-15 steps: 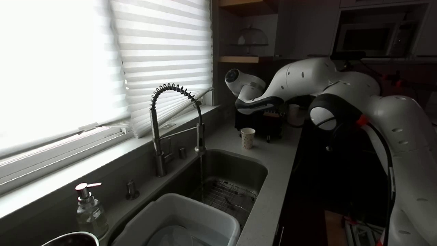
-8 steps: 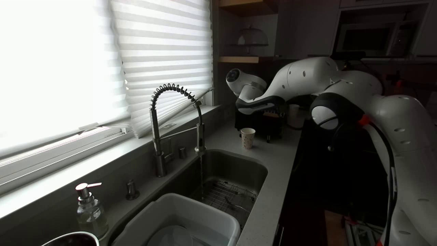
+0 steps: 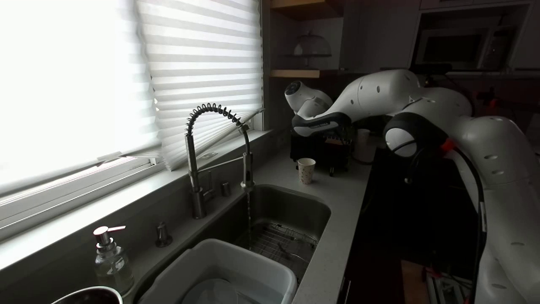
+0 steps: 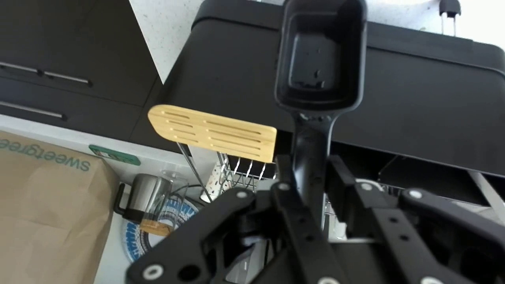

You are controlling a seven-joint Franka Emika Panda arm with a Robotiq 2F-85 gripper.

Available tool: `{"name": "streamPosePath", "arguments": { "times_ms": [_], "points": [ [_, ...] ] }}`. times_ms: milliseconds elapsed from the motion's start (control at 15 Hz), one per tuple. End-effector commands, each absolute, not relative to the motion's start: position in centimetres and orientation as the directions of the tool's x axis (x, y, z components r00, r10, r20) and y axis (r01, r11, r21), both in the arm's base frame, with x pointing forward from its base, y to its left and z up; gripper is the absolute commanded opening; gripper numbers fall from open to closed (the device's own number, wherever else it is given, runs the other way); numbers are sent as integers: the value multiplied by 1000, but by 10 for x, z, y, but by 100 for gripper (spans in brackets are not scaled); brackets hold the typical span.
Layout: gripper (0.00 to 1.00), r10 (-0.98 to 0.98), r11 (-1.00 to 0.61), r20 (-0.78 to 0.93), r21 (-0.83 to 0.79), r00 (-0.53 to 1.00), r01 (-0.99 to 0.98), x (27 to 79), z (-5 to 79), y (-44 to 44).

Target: Pour water into the black measuring cup then pour the water into the cup

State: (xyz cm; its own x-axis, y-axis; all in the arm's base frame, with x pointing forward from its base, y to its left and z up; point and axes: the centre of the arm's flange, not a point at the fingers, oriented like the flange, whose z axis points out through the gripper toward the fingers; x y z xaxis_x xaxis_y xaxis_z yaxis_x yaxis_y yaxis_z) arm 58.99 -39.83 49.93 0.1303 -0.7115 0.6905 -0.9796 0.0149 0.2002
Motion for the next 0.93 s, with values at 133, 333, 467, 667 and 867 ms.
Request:
{"name": "streamPosePath", "arguments": {
  "times_ms": [133,333,467,667,867],
  "points": [
    [6,-824,151,562,87,-77,-985,580,507,-431],
    [6,-863,206,489,116,-125,-972,572,511,-433],
    [6,-880,230,451,121,-153,-966,566,515,-429],
    [6,-896,224,417,125,-154,-966,560,520,-421],
    [6,-919,202,365,113,-149,-973,554,515,-417]
  ]
}}
